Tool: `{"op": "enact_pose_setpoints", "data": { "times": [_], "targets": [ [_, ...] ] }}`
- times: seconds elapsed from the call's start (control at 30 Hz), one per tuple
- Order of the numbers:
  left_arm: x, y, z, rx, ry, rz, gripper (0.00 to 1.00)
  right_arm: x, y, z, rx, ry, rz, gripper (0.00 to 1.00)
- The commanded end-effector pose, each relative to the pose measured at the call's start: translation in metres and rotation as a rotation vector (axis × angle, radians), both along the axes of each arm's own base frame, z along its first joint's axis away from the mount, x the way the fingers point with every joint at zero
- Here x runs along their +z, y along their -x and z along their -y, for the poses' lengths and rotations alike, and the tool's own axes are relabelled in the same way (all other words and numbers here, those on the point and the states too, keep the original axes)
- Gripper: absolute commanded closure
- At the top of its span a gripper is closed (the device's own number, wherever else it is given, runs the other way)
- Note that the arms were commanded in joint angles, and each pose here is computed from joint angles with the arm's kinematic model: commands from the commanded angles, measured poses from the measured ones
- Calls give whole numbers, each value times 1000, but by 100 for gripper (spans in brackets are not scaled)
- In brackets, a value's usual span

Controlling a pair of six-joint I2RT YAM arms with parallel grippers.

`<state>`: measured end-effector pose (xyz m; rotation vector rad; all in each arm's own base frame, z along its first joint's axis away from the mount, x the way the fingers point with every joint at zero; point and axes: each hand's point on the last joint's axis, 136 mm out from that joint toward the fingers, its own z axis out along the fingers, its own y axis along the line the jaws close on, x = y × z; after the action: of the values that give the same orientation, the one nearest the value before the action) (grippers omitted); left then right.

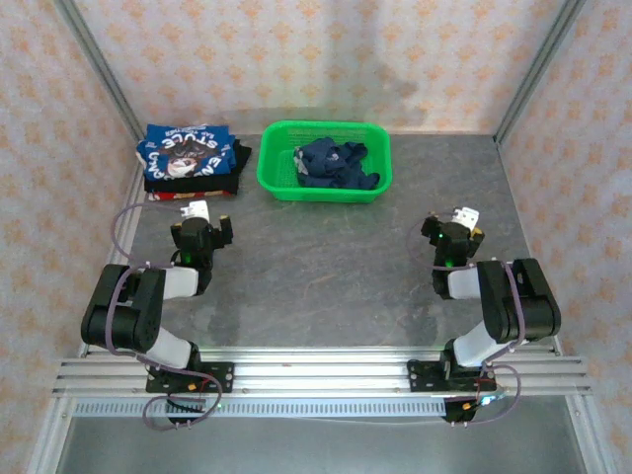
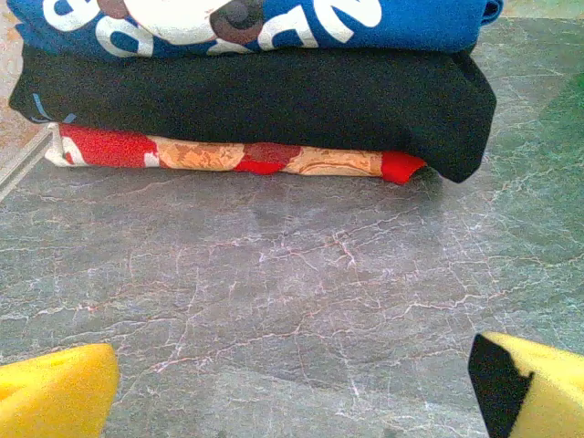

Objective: Fold and stack the t-shirts

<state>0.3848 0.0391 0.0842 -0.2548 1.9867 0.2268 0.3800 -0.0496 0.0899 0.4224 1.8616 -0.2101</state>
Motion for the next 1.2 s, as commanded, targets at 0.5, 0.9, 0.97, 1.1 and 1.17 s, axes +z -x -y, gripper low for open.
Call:
{"op": "enact_pose_setpoints", "data": {
  "times": [0.5,0.9,0.97,1.1,1.17],
  "targets": [
    [12,-6,4,-19,-14,24,0,6,-6,-4,19,8,12,1],
    [119,-12,23,-66,84,8,0,68,14,-35,68,-126,-168,1],
    [146,-13,35,-70,179,-14,0,84,25,-53,113,-253,-219,1],
    [169,-27,71,-123,333,-129,0,100,36,-96,239,-475,-369,1],
    [166,-36,85,-133,386,-213,0,107,33,-116,305,-560,-399,1]
  ]
}}
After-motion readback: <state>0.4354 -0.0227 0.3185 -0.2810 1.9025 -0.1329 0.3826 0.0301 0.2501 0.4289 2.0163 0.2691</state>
